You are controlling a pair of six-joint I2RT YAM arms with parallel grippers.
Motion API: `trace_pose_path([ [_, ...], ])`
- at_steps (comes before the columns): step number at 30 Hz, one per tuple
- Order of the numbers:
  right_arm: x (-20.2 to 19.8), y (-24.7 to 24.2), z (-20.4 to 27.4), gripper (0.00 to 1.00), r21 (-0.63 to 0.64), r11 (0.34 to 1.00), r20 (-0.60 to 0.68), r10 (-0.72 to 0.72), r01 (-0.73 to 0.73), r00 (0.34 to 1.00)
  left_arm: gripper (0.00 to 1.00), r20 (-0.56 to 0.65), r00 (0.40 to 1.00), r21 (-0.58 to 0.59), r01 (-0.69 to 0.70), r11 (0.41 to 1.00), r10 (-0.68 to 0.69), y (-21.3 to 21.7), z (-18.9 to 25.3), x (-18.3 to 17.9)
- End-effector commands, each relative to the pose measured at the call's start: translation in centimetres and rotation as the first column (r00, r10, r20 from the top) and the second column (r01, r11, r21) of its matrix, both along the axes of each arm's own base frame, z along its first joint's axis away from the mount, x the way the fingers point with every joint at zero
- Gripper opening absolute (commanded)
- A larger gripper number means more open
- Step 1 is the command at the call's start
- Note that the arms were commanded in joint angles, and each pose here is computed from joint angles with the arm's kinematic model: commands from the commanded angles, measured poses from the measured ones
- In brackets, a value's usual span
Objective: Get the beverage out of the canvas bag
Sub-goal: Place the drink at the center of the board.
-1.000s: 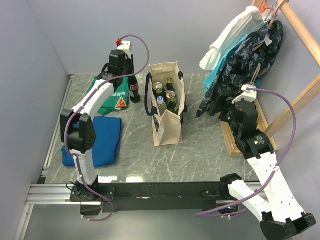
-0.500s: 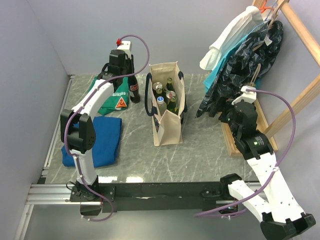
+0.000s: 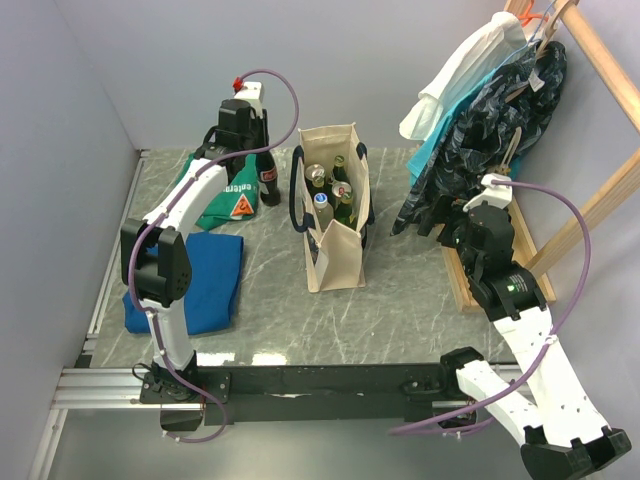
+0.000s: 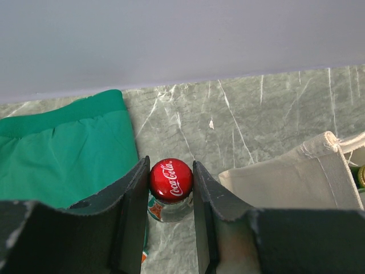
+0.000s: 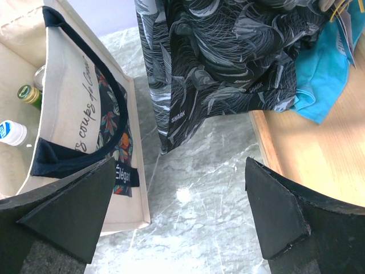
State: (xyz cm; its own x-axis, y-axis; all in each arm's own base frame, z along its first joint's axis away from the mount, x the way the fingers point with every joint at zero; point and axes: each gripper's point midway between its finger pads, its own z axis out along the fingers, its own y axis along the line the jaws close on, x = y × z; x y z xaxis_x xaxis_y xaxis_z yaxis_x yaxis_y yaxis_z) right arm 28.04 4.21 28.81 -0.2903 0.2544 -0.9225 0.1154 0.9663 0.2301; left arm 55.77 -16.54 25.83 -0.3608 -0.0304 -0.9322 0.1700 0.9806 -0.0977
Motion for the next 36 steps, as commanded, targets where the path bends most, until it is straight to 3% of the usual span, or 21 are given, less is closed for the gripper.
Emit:
trace_pose_path([
  [1,-0.2,0.0,0.6,1.0,0.007,1.0,0.025,-0.002,0.002,1.0,0.21,0.125,0.992,-0.081,0.035,0.996,-0.024,-0.8,6.2,-0.3],
  [8,-0.4,-0.1,0.4,1.0,0.01,1.0,0.024,-0.008,0.007,1.0,0.25,0.123,0.992,-0.088,0.031,0.996,-0.02,-0.8,6.3,-0.4],
  [11,-0.5,-0.2,0.3,1.0,0.01,1.0,0.022,-0.013,0.013,1.0,0.36,0.124,0.992,-0.092,0.042,0.995,-0.03,-1.0,6.3,-0.5],
  [14,-0.6,-0.2,0.3,1.0,0.021,1.0,0.026,-0.014,0.014,1.0,0.33,0.125,0.992,-0.088,0.046,0.995,-0.034,-1.1,6.5,-0.5],
  [23,-0.8,-0.1,0.3,1.0,0.033,0.999,0.028,-0.013,0.012,1.0,0.53,0.118,0.992,-0.072,0.045,0.996,-0.036,-1.1,6.3,-0.8],
  [36,-0.9,-0.1,0.6,1.0,0.031,0.999,0.033,-0.009,0.008,0.999,0.61,0.127,0.992,-0.08,0.027,0.996,-0.017,-0.7,7.3,-1.1],
])
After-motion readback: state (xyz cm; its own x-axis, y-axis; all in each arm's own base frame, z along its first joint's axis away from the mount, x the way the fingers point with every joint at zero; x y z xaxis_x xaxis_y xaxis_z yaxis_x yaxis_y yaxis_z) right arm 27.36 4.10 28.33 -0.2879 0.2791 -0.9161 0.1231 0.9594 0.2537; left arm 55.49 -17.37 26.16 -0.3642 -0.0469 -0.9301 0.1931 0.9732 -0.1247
